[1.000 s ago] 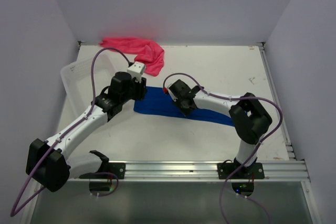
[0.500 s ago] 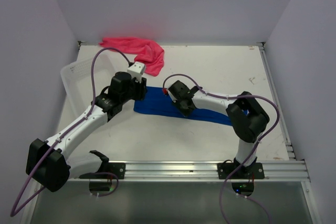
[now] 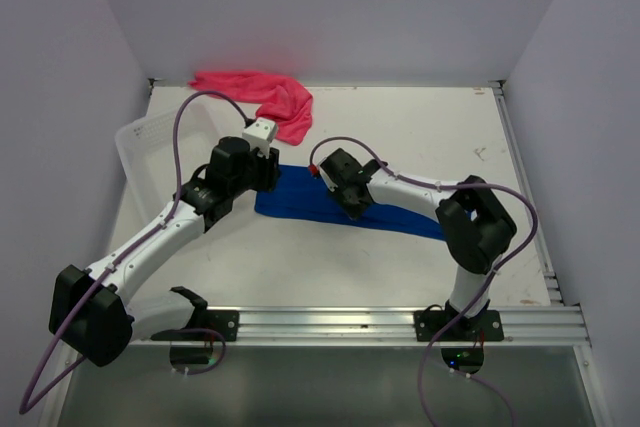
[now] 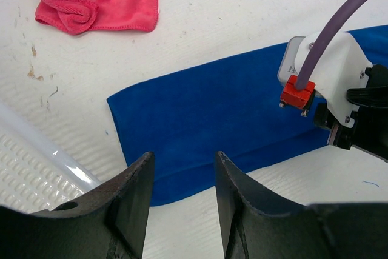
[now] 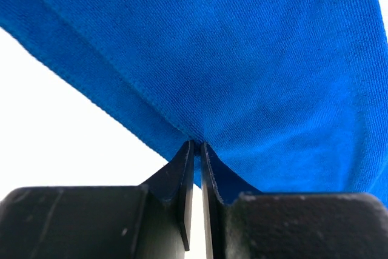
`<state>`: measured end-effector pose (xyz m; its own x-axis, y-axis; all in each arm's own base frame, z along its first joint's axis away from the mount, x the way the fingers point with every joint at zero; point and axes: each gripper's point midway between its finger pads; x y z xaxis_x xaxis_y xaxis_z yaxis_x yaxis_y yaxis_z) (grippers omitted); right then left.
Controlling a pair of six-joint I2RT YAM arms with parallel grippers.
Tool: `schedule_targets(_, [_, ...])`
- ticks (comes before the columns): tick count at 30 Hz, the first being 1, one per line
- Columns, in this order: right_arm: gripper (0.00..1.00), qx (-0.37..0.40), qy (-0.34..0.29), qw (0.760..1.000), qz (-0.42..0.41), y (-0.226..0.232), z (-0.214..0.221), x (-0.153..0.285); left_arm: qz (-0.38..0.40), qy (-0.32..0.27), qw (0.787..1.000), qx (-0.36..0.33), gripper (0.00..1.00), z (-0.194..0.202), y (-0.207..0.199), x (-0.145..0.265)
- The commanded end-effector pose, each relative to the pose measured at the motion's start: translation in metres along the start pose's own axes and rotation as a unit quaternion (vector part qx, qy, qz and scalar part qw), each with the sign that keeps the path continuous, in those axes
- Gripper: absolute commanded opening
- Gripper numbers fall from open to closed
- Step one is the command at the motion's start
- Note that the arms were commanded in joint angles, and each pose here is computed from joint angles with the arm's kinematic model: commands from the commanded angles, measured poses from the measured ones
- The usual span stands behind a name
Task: Roll the towels
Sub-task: Fold the towel
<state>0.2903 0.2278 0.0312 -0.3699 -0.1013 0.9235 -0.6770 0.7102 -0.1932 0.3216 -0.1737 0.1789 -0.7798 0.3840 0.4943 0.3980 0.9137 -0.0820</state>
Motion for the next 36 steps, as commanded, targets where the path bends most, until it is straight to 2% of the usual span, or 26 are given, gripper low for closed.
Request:
schedule_targets(1, [0.11,-0.003,-0.027,0.999,-0.017,0.002,-0.018,0.022,0.009,-0.023,1.000,-0.006,0.48,-0.012,-0.003,0.005])
schedule_targets(19, [0.12,-0.002,-0.011,0.999,-0.048,0.012,-0.006,0.030,0.012,-0.024,1.000,-0.006,0.48,-0.012,-0.004,0.005])
schedule_targets(27, [0.42,-0.018,-0.023,0.998,-0.047,0.013,-0.012,0.026,0.014,-0.019,1.000,-0.006,0.49,-0.010,-0.005,0.003])
schedule_targets(29, [0.43,-0.030,-0.037,0.998,-0.033,0.007,-0.015,0.034,0.015,-0.018,1.000,-0.007,0.49,-0.010,-0.005,0.003])
schedule_targets(32, [0.45,-0.100,-0.056,0.993,-0.006,-0.019,-0.013,0.046,0.016,-0.017,1.000,-0.007,0.49,-0.009,-0.006,0.003])
schedule_targets(34, [0.43,-0.185,-0.056,0.981,0.001,-0.045,0.001,0.044,0.015,-0.018,1.000,-0.007,0.49,-0.010,-0.005,0.003])
schedule_targets(36, [0.43,-0.258,-0.086,0.962,0.011,-0.068,0.005,0.057,0.017,-0.019,1.000,-0.007,0.50,-0.011,-0.006,0.004])
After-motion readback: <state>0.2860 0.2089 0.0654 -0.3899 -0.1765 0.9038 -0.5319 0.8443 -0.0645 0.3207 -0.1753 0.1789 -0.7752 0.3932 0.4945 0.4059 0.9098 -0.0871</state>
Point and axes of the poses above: each gripper's point midway between its finger pads, its own x axis back along the fingers, its own y axis along the line the jaws close on, z = x × y
